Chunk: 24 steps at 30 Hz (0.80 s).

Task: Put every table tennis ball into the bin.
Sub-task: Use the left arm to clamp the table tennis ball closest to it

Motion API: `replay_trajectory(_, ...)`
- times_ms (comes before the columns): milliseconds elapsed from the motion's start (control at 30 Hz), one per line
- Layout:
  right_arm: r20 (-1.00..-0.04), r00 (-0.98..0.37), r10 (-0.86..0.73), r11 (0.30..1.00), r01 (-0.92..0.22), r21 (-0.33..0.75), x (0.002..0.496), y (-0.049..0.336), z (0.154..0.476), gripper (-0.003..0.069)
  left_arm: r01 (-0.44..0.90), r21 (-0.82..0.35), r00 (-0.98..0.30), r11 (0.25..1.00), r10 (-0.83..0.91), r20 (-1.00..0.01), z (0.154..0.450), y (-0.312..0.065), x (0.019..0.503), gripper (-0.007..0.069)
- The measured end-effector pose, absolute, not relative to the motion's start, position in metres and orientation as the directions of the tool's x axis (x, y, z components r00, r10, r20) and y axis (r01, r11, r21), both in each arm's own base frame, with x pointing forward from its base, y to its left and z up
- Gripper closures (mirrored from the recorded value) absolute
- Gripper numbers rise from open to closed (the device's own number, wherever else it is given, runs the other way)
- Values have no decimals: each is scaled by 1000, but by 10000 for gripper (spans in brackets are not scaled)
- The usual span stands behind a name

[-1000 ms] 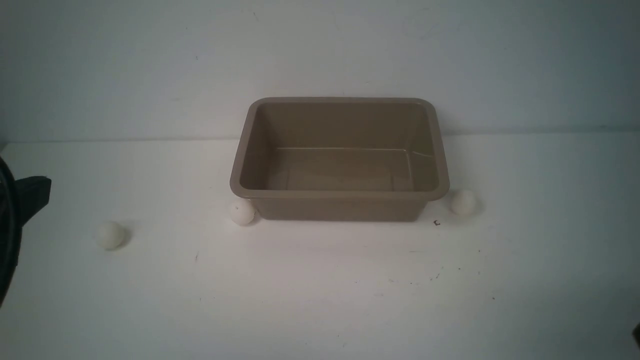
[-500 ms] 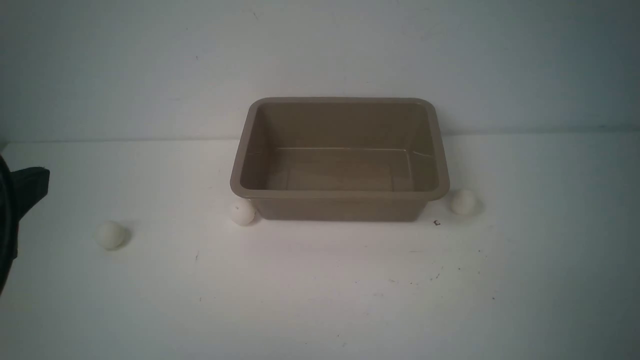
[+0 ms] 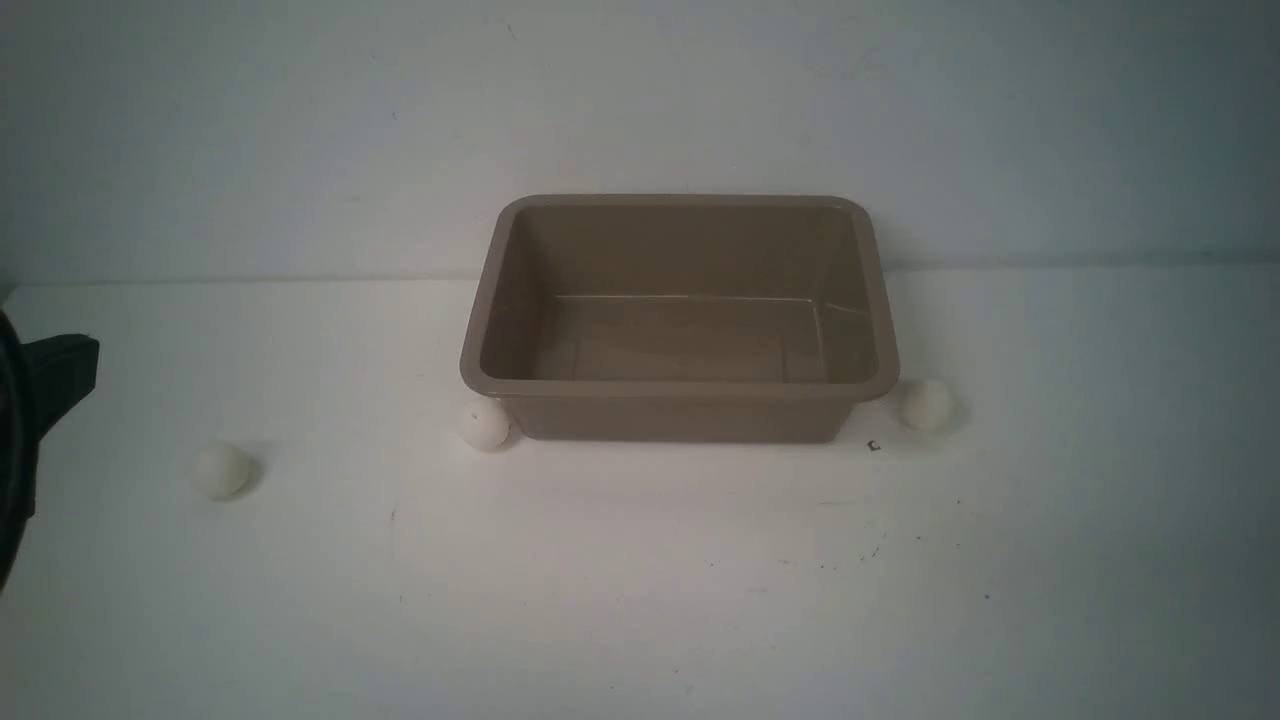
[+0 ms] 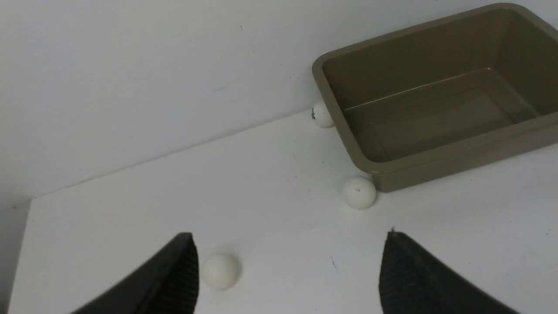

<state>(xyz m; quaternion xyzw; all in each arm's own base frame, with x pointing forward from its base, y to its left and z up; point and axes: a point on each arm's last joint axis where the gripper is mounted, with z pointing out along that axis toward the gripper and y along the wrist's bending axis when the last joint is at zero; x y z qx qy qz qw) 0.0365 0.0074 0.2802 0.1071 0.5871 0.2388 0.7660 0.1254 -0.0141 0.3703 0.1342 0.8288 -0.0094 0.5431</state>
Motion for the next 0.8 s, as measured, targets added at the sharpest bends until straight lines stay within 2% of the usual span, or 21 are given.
replay_trajectory(100,-848,226,480,865,-284,414,29,10,297,230,232,131,-374,964,213,-903,370,-14,125,126)
replay_trajectory(233,-874,265,408,880,-369,300,15,18,323,230,232,133,-374,964,215,-902,370,-14,125,126)
replay_trajectory(333,-906,237,351,885,-399,239,18,24,335,230,232,133,-374,964,215,-902,370,-14,125,126)
replay_trajectory(433,-958,126,258,880,-439,180,35,33,341,230,232,133,-374,964,215,-902,370,-14,125,126)
replay_trajectory(567,-983,-30,182,855,-488,174,60,43,342,230,232,133,-374,964,215,-902,370,-14,125,126)
replay_trajectory(600,-988,-99,120,844,-514,154,71,47,341,230,232,133,-374,964,215,-902,370,-14,125,126)
replay_trajectory(700,-984,-175,-42,839,-541,61,88,50,341,230,232,133,-374,964,215,-902,370,-14,125,126)
replay_trajectory(800,-948,-274,-164,857,-515,1,108,47,338,230,232,133,-374,964,215,-902,370,-14,125,126)
